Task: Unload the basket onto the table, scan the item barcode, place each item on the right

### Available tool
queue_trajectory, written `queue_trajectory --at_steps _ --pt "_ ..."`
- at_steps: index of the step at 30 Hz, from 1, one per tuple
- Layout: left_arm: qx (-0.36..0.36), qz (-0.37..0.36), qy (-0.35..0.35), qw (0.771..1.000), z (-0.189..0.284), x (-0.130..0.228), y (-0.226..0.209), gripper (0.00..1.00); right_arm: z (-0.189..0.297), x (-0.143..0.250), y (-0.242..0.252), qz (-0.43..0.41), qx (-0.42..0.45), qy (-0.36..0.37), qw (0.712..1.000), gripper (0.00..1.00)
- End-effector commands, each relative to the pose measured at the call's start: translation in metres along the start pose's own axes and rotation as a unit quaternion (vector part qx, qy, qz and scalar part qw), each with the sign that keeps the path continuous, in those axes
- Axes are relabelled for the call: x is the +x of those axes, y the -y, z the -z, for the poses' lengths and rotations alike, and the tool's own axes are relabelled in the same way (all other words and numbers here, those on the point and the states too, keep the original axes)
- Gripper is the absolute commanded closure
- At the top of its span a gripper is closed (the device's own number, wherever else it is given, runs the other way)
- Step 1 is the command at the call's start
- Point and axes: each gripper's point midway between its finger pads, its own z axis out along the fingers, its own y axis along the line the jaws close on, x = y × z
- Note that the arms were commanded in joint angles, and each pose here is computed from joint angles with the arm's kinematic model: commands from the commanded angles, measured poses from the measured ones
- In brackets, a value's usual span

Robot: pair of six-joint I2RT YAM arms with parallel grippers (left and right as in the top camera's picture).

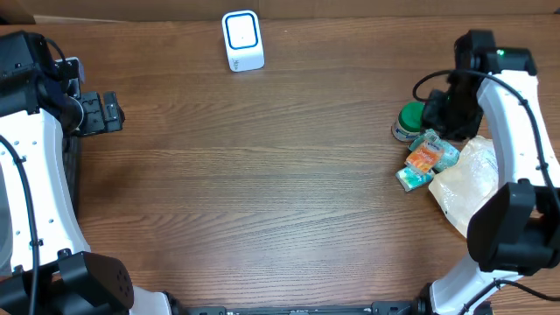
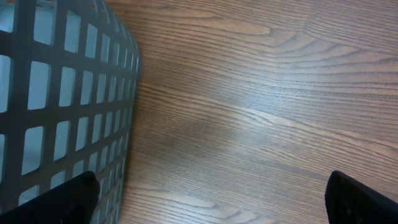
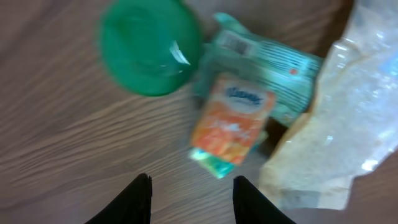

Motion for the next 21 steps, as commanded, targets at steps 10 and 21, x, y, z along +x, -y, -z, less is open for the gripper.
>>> queue_trajectory --at_steps 10,21 --pt "-0.005 -0.012 0.009 1.000 0.005 -0.004 -0.001 0.00 0.195 0.079 -0.019 0.064 -0.155 0.219 0.961 0.53" --pt "-0.005 -0.012 0.009 1.000 0.005 -0.004 -0.001 0.01 0.248 0.169 0.007 0.077 -0.181 0.301 0.933 0.00"
